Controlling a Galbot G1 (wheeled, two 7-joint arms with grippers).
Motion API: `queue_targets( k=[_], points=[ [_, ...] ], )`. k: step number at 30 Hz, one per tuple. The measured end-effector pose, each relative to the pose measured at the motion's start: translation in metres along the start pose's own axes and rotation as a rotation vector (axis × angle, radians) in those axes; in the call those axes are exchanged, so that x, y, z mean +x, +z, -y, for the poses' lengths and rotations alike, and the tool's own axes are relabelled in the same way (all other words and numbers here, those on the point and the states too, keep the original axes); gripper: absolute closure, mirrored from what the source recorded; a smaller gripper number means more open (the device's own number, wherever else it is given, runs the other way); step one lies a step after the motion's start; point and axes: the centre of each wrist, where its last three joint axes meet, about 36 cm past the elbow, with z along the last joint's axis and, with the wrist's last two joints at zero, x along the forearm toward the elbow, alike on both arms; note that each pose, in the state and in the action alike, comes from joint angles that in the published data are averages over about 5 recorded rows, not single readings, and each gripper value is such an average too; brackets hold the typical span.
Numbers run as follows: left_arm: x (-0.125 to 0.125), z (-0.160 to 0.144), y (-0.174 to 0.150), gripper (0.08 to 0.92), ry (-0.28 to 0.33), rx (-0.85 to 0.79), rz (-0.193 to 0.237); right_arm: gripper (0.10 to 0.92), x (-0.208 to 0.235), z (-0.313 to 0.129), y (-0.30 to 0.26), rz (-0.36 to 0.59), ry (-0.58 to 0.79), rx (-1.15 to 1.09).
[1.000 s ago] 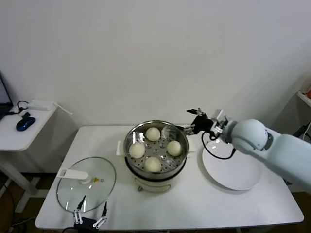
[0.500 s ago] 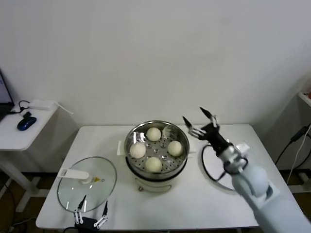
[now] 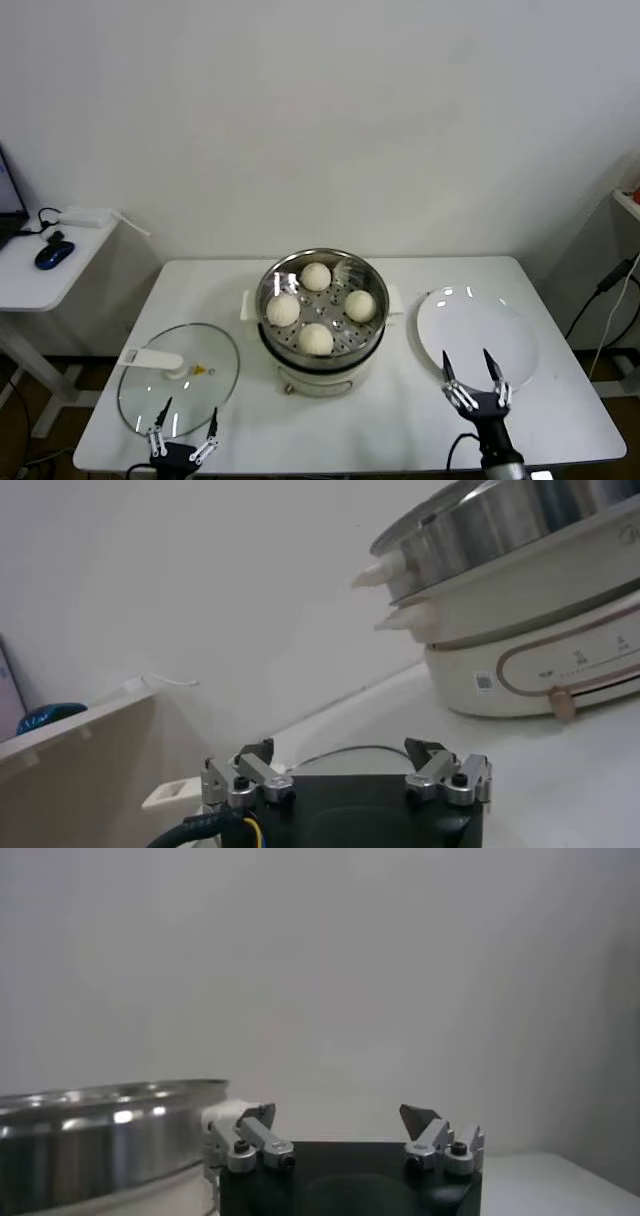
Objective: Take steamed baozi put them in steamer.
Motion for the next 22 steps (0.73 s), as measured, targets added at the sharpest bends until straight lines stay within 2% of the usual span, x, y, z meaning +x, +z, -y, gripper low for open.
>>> queue_targets(
  k=[10,22],
  points=[
    [-0.004,-0.001,0.0,0.177,-0.011,0.01,0.008,0.2,0.046,-0.007,0.016,0.002,0.05,0.018],
    [-0.004,0.0,0.0,0.177,-0.016,0.015,0.006,0.2,0.064,-0.012,0.021,-0.005,0.052,0.026]
  ],
)
